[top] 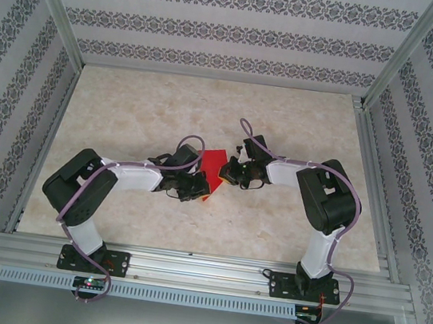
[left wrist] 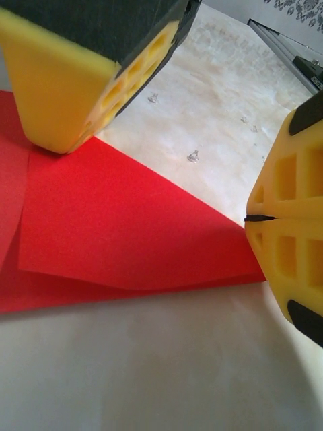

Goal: Fold a paper plane with a square sheet of paper (pick it up from the middle)
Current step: Third fold the triangle at the center of the table.

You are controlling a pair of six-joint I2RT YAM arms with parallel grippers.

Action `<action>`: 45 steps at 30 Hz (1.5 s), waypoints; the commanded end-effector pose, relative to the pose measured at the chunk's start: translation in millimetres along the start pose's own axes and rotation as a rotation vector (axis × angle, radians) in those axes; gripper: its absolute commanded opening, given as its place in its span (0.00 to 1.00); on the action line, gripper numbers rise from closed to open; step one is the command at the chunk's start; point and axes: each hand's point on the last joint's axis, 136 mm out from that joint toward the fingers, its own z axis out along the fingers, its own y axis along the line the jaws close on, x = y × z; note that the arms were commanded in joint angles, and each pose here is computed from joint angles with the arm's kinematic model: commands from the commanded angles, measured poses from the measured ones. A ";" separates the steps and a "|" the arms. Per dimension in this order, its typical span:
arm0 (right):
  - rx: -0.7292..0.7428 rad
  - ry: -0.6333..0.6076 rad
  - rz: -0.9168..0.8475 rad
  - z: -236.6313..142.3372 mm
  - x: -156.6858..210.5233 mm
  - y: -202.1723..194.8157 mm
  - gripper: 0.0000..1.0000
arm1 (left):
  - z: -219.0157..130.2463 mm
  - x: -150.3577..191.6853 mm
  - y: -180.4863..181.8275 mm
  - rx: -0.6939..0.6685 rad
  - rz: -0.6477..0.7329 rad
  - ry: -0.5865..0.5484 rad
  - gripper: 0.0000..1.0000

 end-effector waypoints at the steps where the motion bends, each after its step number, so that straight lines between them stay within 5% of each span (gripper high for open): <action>1: 0.212 0.074 0.081 14.2 29.1 -65.1 0.00 | 6.8 3.9 23.4 -0.054 -0.028 0.015 0.03; 9: 0.187 0.050 0.057 4.5 25.1 -52.6 0.00 | 13.0 22.4 47.1 -0.108 -0.055 0.089 0.00; 15: 0.048 -0.022 -0.126 -19.2 3.8 10.0 0.00 | 10.7 21.7 50.7 -0.142 -0.039 0.089 0.00; 20: -0.085 -0.008 -0.265 -27.0 22.6 43.9 0.00 | 7.4 20.3 55.7 -0.184 0.000 0.087 0.00; 37: 0.020 0.112 -0.215 16.6 58.4 3.9 0.00 | 4.8 17.6 63.0 -0.221 0.035 0.084 0.00; 45: 0.037 0.077 -0.214 10.7 33.8 -8.5 0.00 | -2.2 25.1 79.2 -0.305 0.064 0.124 0.00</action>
